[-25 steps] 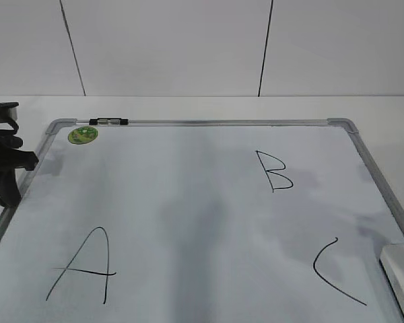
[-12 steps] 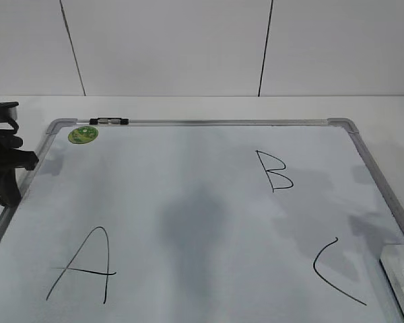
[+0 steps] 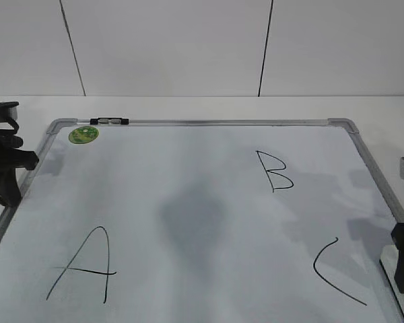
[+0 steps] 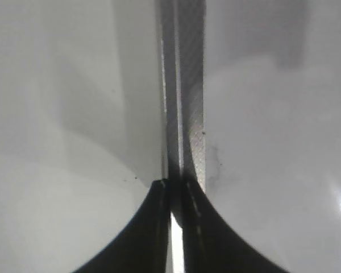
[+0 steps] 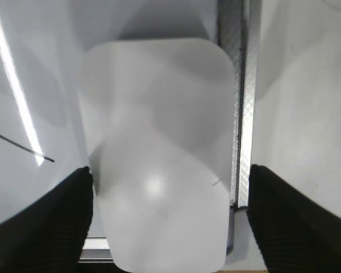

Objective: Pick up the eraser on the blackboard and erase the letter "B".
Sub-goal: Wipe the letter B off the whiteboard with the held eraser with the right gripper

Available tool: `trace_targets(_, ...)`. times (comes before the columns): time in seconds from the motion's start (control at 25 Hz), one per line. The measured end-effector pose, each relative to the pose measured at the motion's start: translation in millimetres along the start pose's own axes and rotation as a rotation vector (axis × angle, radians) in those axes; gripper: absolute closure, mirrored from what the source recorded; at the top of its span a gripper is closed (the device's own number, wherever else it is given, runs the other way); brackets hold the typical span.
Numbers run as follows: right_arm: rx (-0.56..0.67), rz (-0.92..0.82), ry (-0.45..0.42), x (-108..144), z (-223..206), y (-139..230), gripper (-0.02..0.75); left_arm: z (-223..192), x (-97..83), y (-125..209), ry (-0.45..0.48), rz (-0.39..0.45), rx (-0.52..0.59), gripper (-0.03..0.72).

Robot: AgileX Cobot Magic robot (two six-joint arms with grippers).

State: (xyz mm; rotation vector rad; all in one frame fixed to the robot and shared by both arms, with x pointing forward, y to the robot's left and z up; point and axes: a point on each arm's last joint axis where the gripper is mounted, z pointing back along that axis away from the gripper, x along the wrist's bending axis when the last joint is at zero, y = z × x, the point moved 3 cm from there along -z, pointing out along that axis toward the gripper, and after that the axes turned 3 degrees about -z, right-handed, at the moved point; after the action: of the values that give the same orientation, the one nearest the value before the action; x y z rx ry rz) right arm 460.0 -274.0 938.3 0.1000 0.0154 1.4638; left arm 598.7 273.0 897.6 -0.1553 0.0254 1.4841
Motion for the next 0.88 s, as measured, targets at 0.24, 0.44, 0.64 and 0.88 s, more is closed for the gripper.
trace_targets(0.24, 0.014, -0.004, 0.0, 1, -7, -4, 0.085, 0, 0.0, 0, 0.0, 0.0, -0.002, 0.669)
trace_targets(0.44, 0.039, -0.01, 0.0, 1, -15, -7, 0.085, 0, -0.1, 0, 0.001, 0.001, -0.003, 0.669)
trace_targets(0.64, 0.049, -0.01, 0.002, 1, -18, -8, 0.09, 0, -0.1, -1, 0.001, 0.001, -0.004, 0.669)
trace_targets(0.88, 0.05, -0.012, -0.004, 2, -18, -8, 0.162, 0, -0.1, -1, 0.001, 0.001, -0.004, 0.669)
